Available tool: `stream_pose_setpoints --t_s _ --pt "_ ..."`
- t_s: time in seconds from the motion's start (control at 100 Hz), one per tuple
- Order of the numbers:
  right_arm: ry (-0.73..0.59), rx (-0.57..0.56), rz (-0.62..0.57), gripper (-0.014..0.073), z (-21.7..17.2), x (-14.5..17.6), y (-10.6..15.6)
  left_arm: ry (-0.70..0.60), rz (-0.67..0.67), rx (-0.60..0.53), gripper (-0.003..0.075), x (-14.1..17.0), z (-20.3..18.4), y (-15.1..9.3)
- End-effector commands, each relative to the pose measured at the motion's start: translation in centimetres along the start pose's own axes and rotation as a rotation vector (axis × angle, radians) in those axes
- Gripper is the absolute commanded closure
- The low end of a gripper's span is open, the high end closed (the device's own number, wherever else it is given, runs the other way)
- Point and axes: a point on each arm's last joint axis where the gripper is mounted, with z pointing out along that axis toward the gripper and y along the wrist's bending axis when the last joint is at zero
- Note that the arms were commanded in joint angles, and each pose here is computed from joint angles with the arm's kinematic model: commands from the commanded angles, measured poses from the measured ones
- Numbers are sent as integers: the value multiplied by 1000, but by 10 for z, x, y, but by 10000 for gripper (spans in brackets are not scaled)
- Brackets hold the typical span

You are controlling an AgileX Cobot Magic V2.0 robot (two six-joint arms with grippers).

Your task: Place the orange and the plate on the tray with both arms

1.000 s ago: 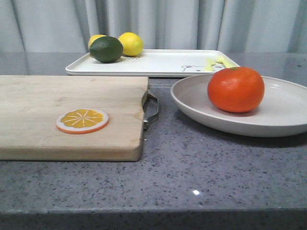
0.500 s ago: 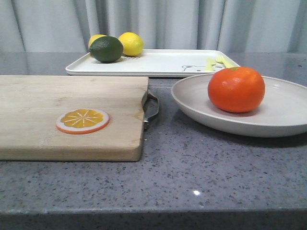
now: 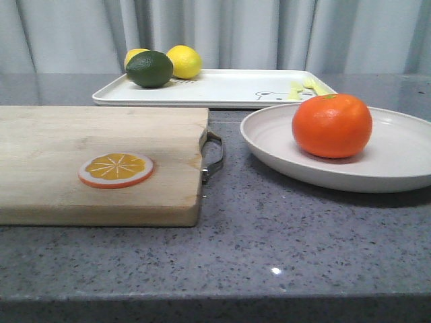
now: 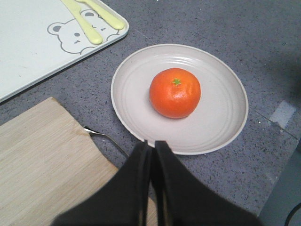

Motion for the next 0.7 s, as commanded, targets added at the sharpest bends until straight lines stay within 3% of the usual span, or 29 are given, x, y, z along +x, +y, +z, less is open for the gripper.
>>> stream_pose_setpoints --t_s 0.0,0.29,0.69 --pt "-61 -5 -10 486 -1 -23 2 -158 20 -4 740 -7 -25 -1" --pt "156 -54 -58 204 27 -41 17 -218 22 -4 740 31 -59 0" --pt "454 -53 -40 200 90 -69 35 -267 27 2 740 48 -80 0"
